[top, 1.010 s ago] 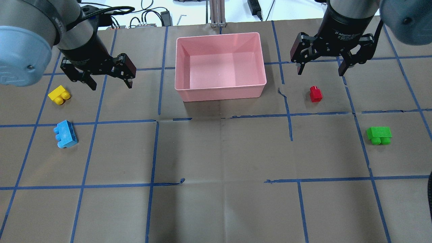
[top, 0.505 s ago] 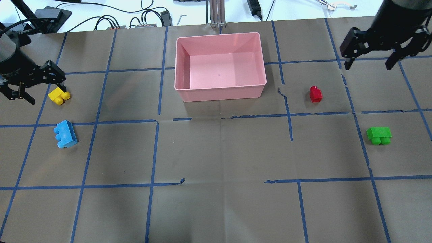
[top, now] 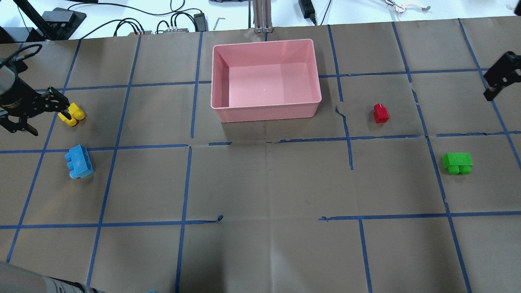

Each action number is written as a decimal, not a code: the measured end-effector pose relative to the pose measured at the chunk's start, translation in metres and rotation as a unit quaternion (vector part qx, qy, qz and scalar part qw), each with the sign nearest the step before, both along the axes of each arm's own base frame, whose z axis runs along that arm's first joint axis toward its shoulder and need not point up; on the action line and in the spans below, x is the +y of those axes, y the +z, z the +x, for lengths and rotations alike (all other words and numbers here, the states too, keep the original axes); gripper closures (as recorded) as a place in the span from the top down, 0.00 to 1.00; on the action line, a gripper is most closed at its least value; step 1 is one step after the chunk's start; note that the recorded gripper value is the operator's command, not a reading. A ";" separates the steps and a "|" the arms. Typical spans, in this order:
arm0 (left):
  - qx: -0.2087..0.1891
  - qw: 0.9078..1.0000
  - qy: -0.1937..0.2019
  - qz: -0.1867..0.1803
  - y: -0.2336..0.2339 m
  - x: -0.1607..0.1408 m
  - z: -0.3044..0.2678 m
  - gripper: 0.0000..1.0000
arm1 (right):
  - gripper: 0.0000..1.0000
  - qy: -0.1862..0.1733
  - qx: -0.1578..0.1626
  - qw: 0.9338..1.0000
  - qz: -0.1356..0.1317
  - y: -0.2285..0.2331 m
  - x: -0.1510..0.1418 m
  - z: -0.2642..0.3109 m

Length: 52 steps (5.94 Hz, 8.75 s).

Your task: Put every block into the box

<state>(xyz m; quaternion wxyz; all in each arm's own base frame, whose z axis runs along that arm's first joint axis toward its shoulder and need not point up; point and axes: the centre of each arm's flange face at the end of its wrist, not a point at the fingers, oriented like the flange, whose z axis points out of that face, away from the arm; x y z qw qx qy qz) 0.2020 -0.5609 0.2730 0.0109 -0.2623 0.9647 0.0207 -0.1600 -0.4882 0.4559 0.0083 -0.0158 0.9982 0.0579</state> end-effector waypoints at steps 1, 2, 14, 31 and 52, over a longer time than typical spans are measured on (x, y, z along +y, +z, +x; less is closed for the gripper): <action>-0.008 1.000 -0.012 -0.006 -0.037 0.008 0.003 0.98 | 0.99 0.001 -0.005 1.000 -0.002 -0.024 0.009 -0.022; -0.018 1.000 -0.020 -0.011 -0.070 0.019 0.009 0.98 | 0.99 0.000 0.002 1.000 -0.013 -0.059 0.013 -0.027; 0.001 0.999 -0.036 0.014 -0.097 0.034 0.012 0.31 | 1.00 -0.019 0.009 1.000 -0.021 -0.270 0.005 -0.010; 0.003 0.980 -0.170 -0.099 0.007 -0.170 -0.486 0.98 | 0.45 -0.056 0.027 0.996 -0.057 -0.014 -0.095 0.153; -0.032 0.840 -0.541 -0.019 -0.061 -0.105 0.065 0.00 | 0.99 -0.050 0.008 0.996 -0.069 -0.074 -0.229 0.287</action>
